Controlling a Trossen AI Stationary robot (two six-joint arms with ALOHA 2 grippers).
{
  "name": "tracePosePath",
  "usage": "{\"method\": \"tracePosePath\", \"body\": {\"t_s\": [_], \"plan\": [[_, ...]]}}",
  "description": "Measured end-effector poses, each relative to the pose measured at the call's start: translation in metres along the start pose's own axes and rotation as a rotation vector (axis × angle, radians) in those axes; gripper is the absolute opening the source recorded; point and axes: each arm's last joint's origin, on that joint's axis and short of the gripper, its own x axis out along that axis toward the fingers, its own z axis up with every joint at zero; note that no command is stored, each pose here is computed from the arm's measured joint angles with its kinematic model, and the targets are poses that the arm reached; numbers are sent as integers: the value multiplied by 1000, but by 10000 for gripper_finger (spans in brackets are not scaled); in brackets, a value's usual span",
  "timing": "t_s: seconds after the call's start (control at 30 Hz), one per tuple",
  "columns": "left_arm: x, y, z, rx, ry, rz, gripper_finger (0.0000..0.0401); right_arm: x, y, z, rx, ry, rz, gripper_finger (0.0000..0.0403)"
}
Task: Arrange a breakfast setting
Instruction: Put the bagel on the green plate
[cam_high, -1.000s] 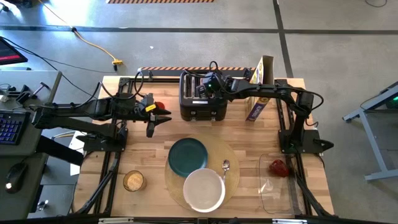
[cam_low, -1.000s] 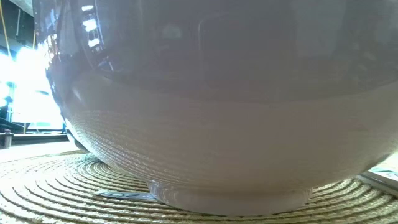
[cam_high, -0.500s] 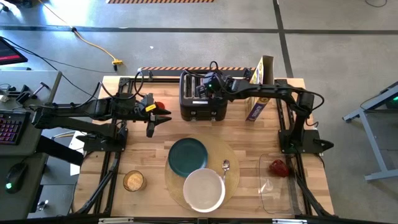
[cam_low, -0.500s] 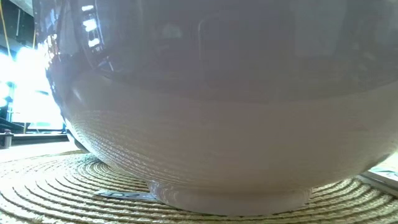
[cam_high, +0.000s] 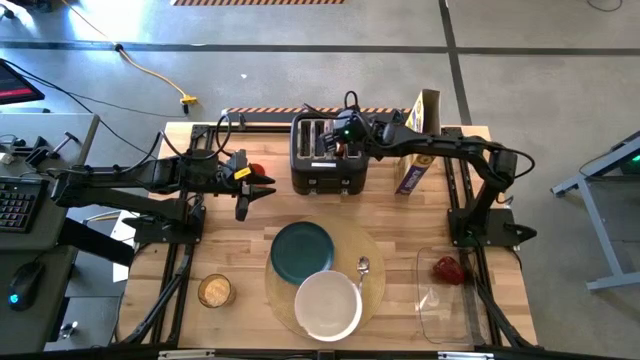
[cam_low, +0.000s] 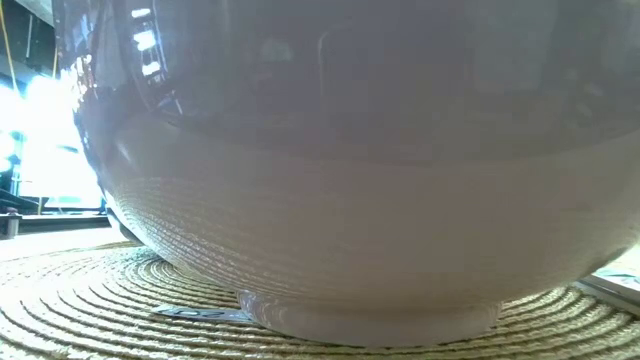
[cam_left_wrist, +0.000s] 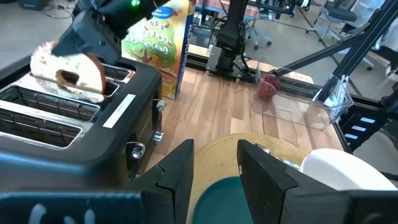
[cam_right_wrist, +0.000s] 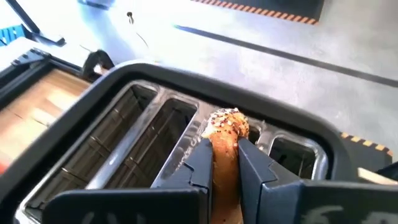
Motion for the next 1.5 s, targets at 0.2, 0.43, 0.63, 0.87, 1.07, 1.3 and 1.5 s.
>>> {"method": "tracePosePath", "body": {"t_s": [0.2, 0.43, 0.63, 0.87, 1.07, 1.3, 1.5], "plan": [[0, 0, 0, -5, 0, 0, 113, -19, -5, 14, -14, -54, 13, 18], [0, 0, 0, -6, 0, 0, 113, -37, -10, 25, -36, -91, 34, 18], [0, 0, 0, -7, 1, 0, 113, -55, -10, 30, -83, -113, 80, 18], [0, 0, -2, -8, 20, 4, 113, -82, -4, 33, -143, -127, 195, 18], [0, 0, -2, -10, 18, 3, 113, -102, 3, 28, -190, -115, 270, 18], [0, 0, -2, -34, 18, 4, 112, -118, 20, 16, -261, -81, 403, 18], [0, 0, -2, -34, 19, 4, 113, -135, 37, 2, -306, -55, 511, 18]]}}
